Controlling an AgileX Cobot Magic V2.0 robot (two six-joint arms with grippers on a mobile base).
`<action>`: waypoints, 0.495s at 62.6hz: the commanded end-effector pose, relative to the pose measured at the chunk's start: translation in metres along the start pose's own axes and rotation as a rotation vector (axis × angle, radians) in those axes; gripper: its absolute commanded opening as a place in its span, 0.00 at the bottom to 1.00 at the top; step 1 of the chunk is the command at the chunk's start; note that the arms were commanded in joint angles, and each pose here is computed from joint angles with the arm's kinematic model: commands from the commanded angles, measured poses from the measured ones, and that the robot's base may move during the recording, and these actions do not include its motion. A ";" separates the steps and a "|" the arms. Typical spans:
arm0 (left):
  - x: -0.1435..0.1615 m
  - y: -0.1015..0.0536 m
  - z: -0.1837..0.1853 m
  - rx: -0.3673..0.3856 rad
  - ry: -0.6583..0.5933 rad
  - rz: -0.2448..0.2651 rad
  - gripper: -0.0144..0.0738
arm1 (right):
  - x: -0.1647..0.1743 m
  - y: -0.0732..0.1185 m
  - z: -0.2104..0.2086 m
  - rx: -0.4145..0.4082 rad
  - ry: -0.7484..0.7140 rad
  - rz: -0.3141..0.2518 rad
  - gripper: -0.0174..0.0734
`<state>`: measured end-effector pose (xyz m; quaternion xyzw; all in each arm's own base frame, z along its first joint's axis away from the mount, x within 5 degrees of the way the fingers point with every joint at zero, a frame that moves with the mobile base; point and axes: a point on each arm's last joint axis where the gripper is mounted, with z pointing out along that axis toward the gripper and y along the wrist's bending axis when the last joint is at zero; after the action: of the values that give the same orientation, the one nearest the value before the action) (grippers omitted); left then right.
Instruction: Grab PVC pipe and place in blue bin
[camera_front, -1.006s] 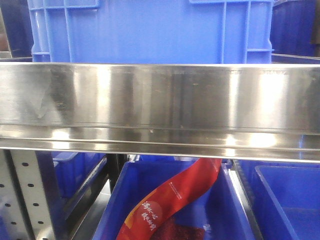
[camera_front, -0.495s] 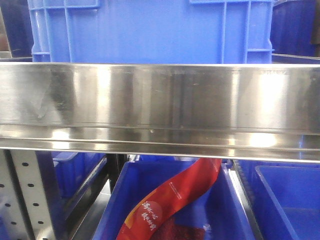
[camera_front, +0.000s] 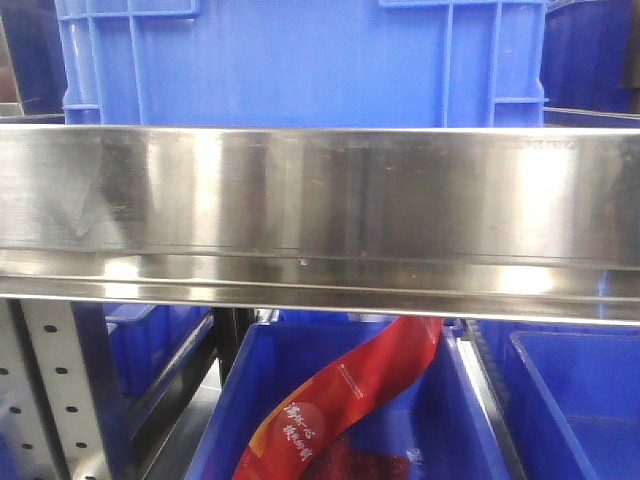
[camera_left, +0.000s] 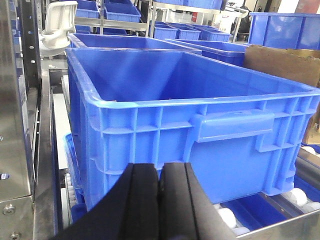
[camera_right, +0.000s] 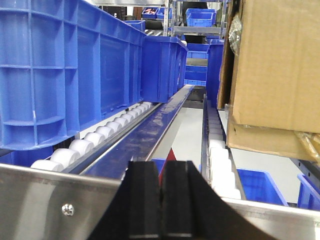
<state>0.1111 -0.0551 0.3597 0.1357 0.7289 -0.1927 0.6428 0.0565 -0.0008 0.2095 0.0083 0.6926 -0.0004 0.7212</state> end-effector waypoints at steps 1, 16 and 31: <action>-0.002 -0.001 -0.001 0.003 -0.027 -0.004 0.04 | 0.000 0.000 0.000 0.006 -0.011 -0.016 0.01; 0.018 0.010 -0.014 -0.079 -0.105 0.072 0.04 | 0.000 0.000 0.000 0.006 -0.011 -0.016 0.01; 0.069 0.025 -0.041 -0.243 -0.166 0.149 0.04 | 0.000 0.000 0.000 0.006 -0.011 -0.016 0.01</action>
<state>0.0848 -0.0244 0.3051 0.1101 0.6911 -0.0872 0.7090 0.0565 -0.0008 0.2095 0.0083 0.6926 -0.0004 0.7212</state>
